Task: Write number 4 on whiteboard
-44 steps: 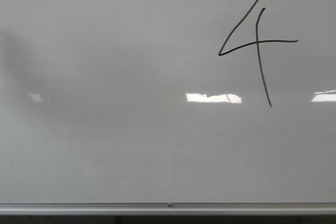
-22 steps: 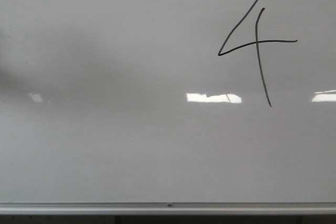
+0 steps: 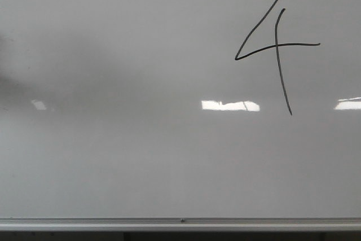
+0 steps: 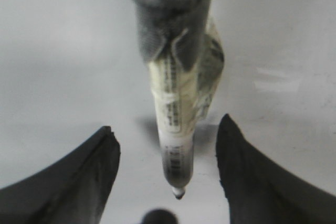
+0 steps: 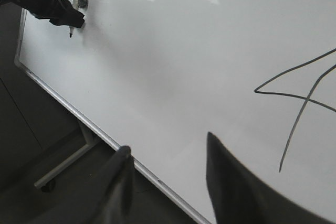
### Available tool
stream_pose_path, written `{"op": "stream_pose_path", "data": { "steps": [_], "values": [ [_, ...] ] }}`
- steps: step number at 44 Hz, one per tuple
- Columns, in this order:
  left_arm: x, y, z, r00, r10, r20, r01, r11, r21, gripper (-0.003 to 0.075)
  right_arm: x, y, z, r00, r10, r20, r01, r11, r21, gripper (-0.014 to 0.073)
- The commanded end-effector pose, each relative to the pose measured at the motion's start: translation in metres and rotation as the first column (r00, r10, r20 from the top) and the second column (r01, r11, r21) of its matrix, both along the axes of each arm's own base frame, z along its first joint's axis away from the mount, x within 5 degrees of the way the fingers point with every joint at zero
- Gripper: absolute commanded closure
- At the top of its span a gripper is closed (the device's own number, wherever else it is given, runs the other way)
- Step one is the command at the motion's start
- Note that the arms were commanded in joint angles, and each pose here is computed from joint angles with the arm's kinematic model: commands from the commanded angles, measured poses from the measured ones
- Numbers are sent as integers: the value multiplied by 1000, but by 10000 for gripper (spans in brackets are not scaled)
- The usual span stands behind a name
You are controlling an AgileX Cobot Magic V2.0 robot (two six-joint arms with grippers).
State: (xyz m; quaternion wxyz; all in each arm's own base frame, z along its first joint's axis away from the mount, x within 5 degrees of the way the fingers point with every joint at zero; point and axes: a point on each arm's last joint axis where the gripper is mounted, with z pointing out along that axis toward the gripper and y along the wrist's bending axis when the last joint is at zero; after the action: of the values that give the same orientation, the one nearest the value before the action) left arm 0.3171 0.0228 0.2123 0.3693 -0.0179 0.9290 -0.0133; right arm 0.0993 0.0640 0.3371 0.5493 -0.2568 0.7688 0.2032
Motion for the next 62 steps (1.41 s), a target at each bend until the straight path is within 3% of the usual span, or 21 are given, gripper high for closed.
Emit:
{"op": "stream_pose_path", "data": {
  "steps": [1,14,24,30,42,62],
  "values": [
    [0,-1,32,993,-2,115,0,1000,17,251,2,-2,12,998,-37,48,35,998,56,246],
    [-49,-6,81,963,-28,269,13,998,58,295,2,-2,12,998,-37,48,34,998,56,246],
    [-121,-12,114,893,-40,449,3,997,83,373,2,-2,12,998,-36,47,34,998,56,246],
    [-164,-16,117,841,-44,539,-6,996,92,461,2,-2,12,998,-36,47,34,998,56,246],
    [-214,-20,109,762,-52,645,-19,995,102,739,2,-2,12,998,-36,47,34,998,56,246],
    [-221,-21,109,743,-51,667,-23,995,102,741,2,-2,12,998,-36,47,34,998,56,246]
  ]
}}
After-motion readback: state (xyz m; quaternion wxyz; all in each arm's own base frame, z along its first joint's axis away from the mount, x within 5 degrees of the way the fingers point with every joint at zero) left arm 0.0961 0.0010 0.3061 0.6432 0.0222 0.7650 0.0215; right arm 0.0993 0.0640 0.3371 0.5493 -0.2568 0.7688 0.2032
